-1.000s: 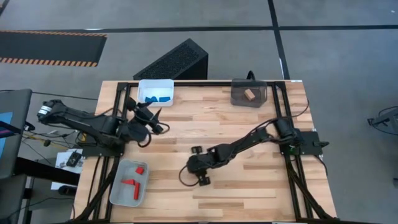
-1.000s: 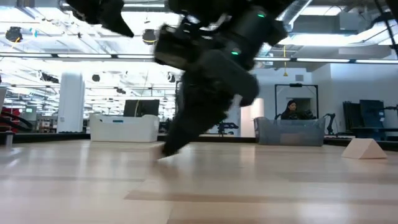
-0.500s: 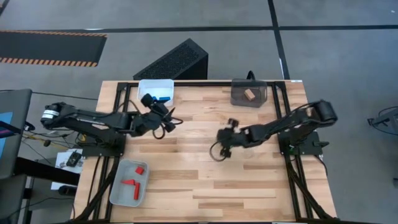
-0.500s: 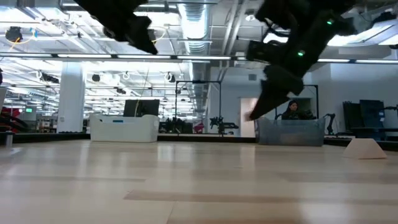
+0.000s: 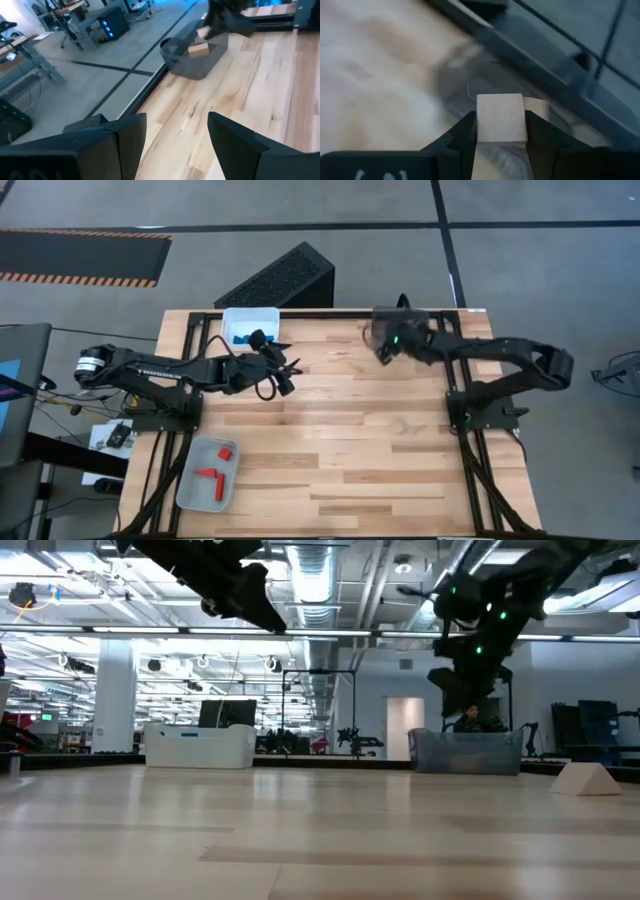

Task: Sort & place blocks by color
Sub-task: Put the bottom brown block into the black bin, then put the brown block into the black bin

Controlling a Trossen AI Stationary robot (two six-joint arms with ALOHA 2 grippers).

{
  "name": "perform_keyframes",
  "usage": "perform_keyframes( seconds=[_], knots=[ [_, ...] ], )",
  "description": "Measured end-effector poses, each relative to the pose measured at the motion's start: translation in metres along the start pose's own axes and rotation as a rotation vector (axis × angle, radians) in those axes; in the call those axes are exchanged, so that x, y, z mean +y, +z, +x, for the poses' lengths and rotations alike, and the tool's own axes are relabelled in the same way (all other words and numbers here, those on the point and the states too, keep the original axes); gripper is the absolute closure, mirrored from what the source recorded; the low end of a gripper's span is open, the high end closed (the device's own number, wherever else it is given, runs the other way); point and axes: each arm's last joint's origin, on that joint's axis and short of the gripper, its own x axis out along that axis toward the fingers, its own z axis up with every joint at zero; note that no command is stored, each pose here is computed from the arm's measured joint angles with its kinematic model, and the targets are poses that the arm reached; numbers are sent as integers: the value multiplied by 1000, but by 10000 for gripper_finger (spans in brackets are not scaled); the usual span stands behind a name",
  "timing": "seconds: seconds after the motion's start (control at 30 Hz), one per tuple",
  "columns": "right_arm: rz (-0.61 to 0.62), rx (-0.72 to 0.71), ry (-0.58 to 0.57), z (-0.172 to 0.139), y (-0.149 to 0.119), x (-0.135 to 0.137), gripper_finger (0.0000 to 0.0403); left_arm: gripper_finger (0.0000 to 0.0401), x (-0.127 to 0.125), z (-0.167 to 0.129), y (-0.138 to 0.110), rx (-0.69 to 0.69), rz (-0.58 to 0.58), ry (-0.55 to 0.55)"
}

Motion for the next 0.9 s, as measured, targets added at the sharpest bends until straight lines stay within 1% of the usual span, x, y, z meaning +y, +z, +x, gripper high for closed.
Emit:
perform_keyframes(
  seconds=[0.07,0.23,0.37,0.47,0.67,0.77,0.9],
  knots=[
    [43,38,-35,14,1,-16,246,198,0,0,-1,5,11,7],
    [132,165,-41,45,-5,-46,241,198,0,0,-6,50,54,6],
    [157,244,-78,62,-14,-59,229,198,0,0,-9,79,75,8],
    [159,268,-95,70,-17,-64,208,198,0,0,-10,86,80,8],
    [135,234,-85,67,-12,-64,148,198,0,0,-10,86,80,11],
    [127,192,-64,55,-7,-61,127,198,0,0,-10,86,80,11],
    [66,149,35,26,-3,-43,117,198,0,0,-10,87,81,10]
  ],
)
